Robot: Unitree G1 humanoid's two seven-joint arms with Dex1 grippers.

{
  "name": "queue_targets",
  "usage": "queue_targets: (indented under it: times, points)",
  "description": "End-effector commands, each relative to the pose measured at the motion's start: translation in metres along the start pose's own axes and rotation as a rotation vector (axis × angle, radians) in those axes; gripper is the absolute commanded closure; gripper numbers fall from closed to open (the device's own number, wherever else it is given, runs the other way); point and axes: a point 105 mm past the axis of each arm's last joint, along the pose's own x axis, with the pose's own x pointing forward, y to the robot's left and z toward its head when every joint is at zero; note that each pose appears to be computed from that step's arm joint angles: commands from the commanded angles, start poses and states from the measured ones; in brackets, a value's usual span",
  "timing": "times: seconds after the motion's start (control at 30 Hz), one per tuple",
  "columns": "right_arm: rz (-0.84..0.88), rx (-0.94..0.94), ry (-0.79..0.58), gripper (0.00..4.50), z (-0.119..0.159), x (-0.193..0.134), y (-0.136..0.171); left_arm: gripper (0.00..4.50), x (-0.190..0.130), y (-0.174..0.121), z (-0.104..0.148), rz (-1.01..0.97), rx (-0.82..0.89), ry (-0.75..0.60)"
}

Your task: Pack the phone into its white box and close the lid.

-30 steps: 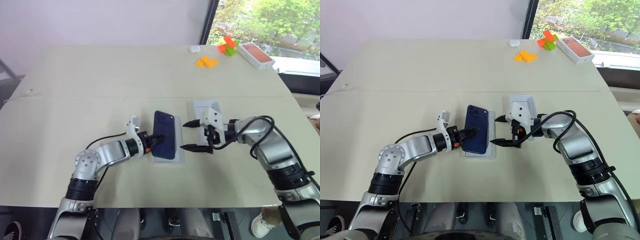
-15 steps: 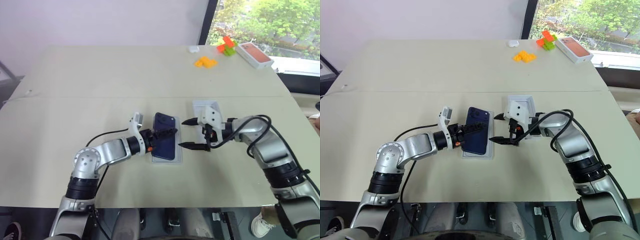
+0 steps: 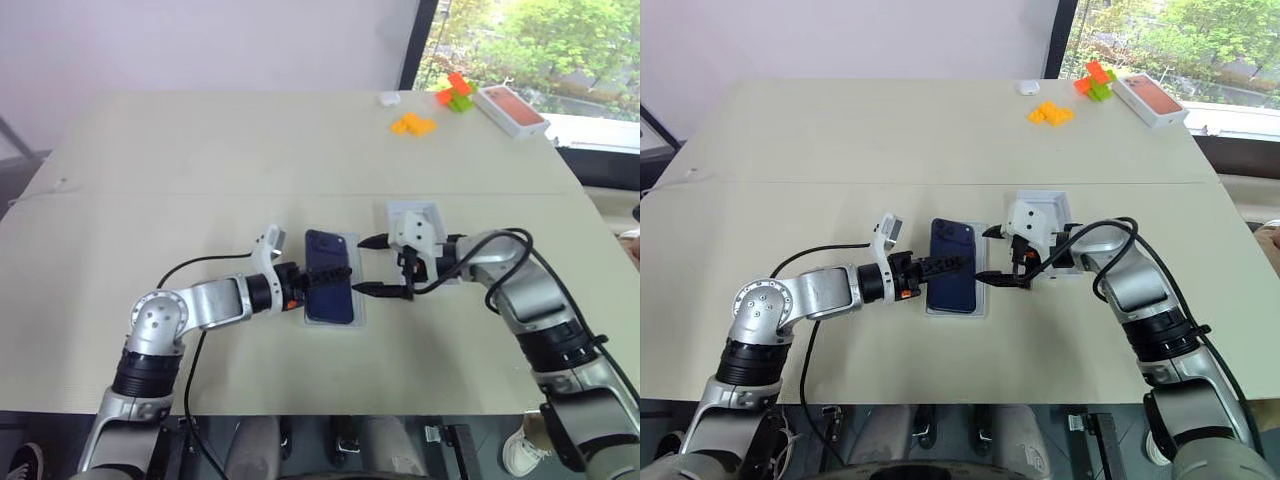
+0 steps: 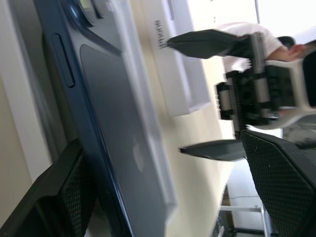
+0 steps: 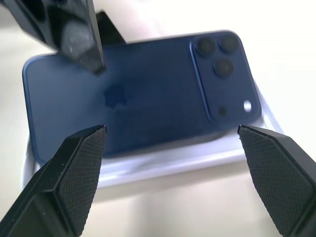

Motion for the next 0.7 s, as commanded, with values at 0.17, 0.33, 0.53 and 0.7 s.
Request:
queue_targets:
  times: [0.17, 0.33, 0.53, 0.7]
  points:
    - [0.036, 0.018, -0.096, 0.00, 0.022, -0.022, -0.003, 0.03, -0.009, -0.009, -0.008, -0.032, 0.064, 0.056]
    - [0.025, 0.018, -0.099, 0.00, 0.023, -0.019, -0.005, 0.03, -0.012, -0.003, 0.002, 0.020, 0.108, 0.036]
    - [0.036, 0.014, -0.101, 0.00, 0.023, -0.017, -0.003, 0.03, -0.014, -0.008, 0.002, 0.004, 0.148, 0.065]
    - [0.031, 0.016, -0.103, 0.00, 0.023, -0.017, -0.004, 0.03, -0.020, -0.004, 0.003, 0.015, 0.136, 0.067]
